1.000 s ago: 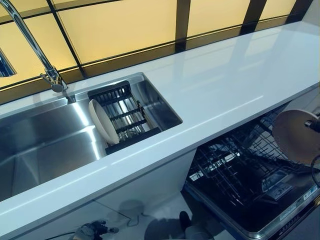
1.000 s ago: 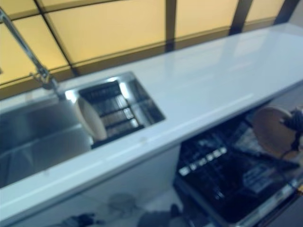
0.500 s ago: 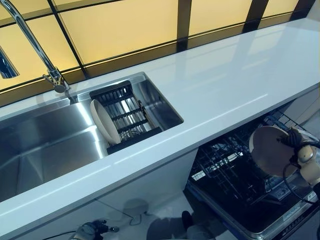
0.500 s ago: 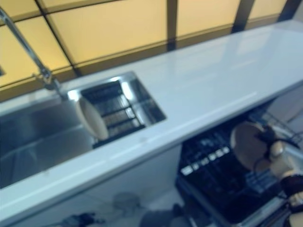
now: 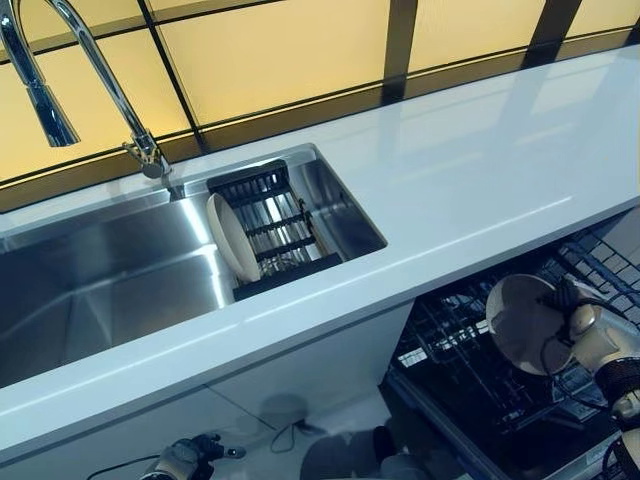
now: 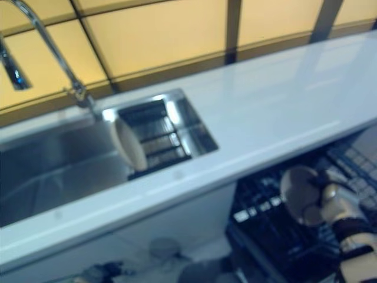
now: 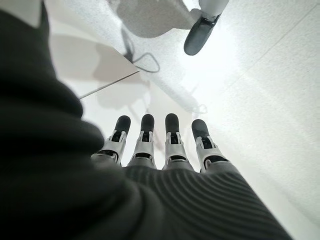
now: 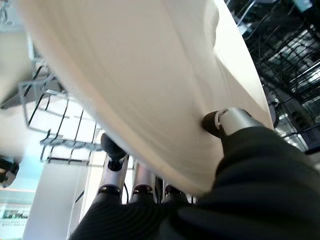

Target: Take plates into dishwasher

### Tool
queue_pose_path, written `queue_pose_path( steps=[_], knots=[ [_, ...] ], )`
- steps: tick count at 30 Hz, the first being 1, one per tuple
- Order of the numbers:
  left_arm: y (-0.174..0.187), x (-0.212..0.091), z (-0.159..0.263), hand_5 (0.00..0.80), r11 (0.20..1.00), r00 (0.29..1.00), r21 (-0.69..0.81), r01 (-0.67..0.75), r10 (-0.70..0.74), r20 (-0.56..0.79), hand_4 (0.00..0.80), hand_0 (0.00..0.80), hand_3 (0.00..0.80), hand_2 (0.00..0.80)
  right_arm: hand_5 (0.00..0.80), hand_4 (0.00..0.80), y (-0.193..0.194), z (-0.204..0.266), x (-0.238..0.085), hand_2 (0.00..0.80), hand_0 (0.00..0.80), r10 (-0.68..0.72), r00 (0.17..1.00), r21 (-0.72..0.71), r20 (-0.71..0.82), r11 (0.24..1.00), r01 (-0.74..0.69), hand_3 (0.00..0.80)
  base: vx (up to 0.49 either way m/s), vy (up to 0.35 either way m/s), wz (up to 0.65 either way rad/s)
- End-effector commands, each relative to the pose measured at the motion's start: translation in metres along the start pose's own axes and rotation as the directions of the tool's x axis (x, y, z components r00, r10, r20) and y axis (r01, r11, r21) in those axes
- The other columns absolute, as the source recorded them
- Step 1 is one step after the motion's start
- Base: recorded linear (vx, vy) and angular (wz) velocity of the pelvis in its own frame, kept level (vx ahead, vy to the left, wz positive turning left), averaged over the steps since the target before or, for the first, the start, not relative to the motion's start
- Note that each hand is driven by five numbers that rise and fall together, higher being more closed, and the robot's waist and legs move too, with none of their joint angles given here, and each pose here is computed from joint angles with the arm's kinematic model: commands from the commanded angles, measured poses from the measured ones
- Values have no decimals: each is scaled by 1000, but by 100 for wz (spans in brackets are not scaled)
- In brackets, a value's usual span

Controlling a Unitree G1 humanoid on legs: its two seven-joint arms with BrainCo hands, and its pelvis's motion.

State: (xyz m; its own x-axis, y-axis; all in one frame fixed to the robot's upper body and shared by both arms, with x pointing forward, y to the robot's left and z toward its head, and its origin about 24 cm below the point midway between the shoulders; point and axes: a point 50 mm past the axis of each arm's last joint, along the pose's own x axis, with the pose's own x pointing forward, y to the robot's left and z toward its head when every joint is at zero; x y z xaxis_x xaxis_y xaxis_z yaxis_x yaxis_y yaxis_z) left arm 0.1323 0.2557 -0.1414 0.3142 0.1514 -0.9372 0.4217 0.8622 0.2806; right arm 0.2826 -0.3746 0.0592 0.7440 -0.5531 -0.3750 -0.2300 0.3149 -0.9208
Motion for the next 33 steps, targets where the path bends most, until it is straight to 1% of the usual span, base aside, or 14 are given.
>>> queue_pose_path(
  steps=[1, 6, 11, 17, 33],
  knots=[
    [21, -1, 11, 0, 993, 998, 106, -56, 57, 0, 0, 0, 0, 0, 800, 800, -28, 30, 7, 800, 800, -99, 995, 4, 26, 995, 99, 800, -25, -16, 13],
    [20, -1, 14, 0, 992, 999, 114, -53, 52, 10, 0, 0, 0, 0, 800, 800, -20, 29, 9, 800, 800, -66, 998, 1, -1, 998, 66, 800, -10, -8, 5],
    [19, -1, 20, 0, 992, 999, 118, -50, 48, 19, 0, 0, 0, 0, 800, 800, -4, 30, 10, 800, 800, -18, 1000, 21, -20, 1000, 19, 800, 0, 0, 0],
    [17, 0, 29, 0, 992, 998, 120, -44, 40, 39, 0, 0, 0, 0, 800, 800, 13, 34, 10, 800, 800, 30, 999, 9, -33, 1000, -30, 800, 0, 0, 0],
    [14, 0, 40, 0, 992, 998, 124, -37, 31, 50, 0, 0, 0, 0, 800, 800, 31, 35, 9, 800, 800, 91, 995, -23, -45, 995, -92, 800, 0, 0, 0]
  ],
)
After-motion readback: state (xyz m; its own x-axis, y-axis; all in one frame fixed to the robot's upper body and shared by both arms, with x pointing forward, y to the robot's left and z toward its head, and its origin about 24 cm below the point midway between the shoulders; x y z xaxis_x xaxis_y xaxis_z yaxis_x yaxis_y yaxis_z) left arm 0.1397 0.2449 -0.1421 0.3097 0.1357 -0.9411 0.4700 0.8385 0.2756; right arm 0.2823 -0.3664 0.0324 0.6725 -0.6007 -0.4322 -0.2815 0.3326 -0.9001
